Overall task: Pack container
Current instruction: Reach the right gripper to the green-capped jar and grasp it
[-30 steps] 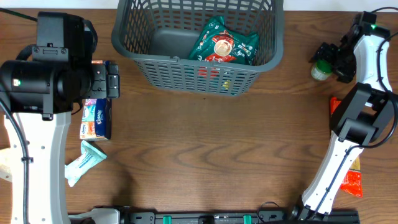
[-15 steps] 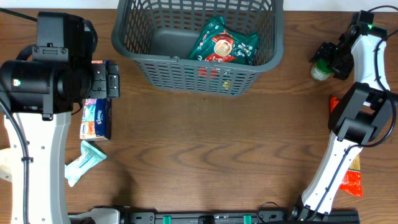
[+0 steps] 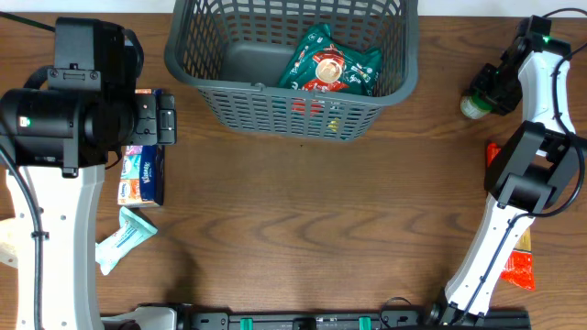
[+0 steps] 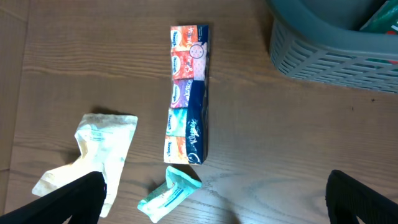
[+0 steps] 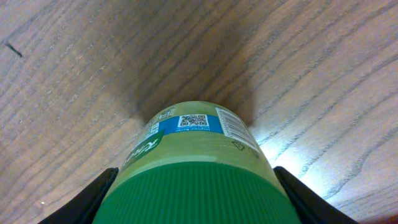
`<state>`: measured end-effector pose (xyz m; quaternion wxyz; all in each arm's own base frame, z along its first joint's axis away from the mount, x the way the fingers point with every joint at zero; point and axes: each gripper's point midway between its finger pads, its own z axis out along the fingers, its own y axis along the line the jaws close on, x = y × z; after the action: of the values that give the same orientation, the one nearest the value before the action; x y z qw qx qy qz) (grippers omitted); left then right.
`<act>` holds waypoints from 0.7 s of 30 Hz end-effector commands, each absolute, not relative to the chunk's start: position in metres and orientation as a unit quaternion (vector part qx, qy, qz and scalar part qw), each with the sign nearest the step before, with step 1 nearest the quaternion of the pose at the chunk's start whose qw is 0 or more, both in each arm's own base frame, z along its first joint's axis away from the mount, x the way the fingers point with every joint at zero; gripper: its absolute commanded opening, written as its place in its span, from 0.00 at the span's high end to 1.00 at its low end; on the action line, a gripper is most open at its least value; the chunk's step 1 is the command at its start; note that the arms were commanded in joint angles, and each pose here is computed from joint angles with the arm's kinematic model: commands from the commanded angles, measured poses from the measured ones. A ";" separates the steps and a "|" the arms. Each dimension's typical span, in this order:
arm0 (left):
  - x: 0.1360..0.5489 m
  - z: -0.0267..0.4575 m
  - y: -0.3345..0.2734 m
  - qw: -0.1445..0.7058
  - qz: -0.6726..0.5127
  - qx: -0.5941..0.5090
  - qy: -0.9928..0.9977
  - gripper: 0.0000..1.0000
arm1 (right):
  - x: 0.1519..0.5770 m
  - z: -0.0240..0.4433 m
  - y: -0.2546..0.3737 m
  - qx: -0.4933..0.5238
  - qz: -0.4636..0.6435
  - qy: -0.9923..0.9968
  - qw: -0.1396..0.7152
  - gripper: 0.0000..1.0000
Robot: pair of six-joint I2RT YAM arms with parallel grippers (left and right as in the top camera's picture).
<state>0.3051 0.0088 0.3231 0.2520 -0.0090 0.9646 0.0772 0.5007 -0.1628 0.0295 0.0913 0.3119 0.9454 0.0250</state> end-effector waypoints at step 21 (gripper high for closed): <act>0.305 0.324 0.011 0.254 0.076 -0.020 0.964 0.01 | 0.496 0.034 -0.151 0.289 0.028 0.953 0.080 0.99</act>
<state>0.3051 0.0089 0.3231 0.2520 -0.0091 0.9646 0.0774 0.4972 -0.1598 0.0297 0.0832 0.3050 0.9484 0.0233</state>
